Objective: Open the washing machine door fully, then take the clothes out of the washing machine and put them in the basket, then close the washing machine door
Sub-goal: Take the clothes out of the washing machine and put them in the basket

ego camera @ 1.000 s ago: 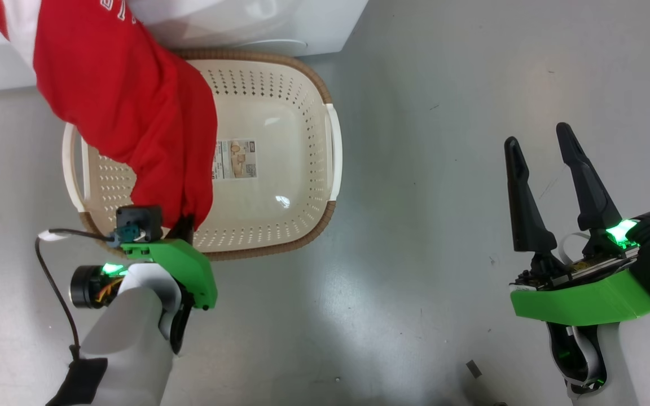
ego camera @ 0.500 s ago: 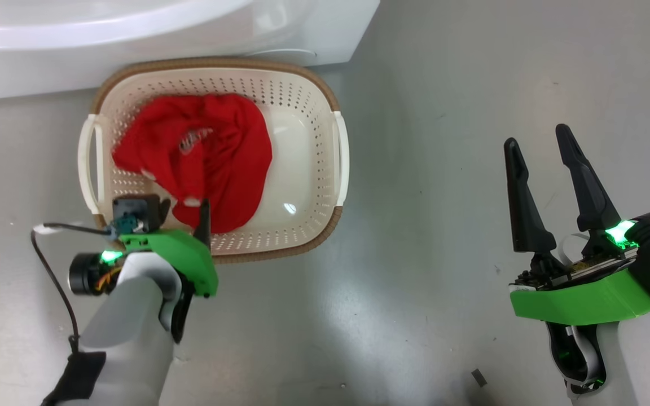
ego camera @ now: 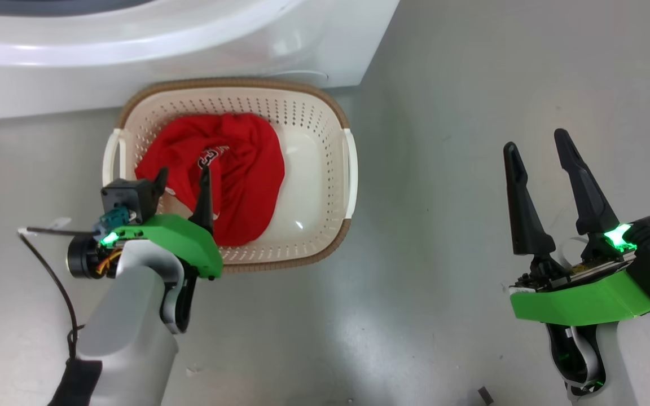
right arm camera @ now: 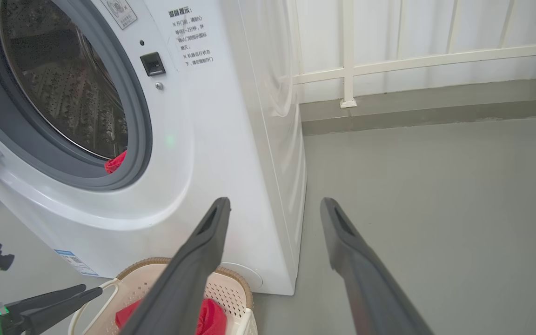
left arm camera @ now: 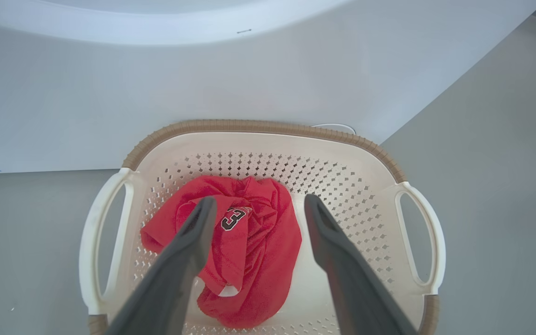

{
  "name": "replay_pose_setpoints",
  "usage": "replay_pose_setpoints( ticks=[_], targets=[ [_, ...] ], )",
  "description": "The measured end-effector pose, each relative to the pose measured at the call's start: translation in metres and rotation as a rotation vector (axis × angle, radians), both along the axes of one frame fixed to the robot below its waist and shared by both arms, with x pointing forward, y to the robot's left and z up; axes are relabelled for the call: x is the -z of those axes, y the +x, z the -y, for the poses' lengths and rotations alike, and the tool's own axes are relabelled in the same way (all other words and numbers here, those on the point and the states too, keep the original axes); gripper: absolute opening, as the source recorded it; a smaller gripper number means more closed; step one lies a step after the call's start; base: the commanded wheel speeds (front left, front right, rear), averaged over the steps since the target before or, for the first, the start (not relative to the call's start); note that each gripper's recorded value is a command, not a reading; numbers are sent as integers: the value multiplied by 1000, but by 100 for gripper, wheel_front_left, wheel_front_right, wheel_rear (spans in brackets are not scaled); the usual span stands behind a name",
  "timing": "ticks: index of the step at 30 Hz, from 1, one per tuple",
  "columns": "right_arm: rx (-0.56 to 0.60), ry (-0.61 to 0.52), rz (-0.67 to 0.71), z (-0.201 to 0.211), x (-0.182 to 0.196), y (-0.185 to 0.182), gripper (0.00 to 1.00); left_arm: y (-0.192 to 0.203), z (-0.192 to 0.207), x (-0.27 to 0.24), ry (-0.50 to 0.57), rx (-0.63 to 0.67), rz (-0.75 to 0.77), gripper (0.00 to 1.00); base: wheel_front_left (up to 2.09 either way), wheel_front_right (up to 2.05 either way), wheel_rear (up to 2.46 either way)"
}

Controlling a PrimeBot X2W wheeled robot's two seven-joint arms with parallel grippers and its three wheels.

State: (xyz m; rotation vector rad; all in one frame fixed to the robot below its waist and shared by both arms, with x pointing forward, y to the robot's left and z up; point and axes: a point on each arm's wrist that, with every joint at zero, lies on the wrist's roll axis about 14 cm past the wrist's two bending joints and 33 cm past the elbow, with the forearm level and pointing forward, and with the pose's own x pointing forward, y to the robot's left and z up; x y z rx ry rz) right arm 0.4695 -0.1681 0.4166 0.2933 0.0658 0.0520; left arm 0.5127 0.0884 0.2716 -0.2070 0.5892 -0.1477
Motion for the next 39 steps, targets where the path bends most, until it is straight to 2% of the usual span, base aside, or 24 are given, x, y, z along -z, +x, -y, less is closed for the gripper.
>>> replay_pose_setpoints(
  ticks=[6,19,27,39],
  targets=[
    [-5,4,30,-2,-14,-2,100,9,-6,-41,-28,-43,134,100,0,0,0],
    [-1,20,82,-2,-39,-9,100,-8,-33,-84,-36,-136,249,100,0,0,0],
    [1,-10,112,0,-53,-14,100,-13,-43,-130,-29,-150,385,100,0,0,0],
    [20,-33,152,7,-74,-29,100,-33,-48,-179,-23,-156,510,100,0,0,0]
  ],
)
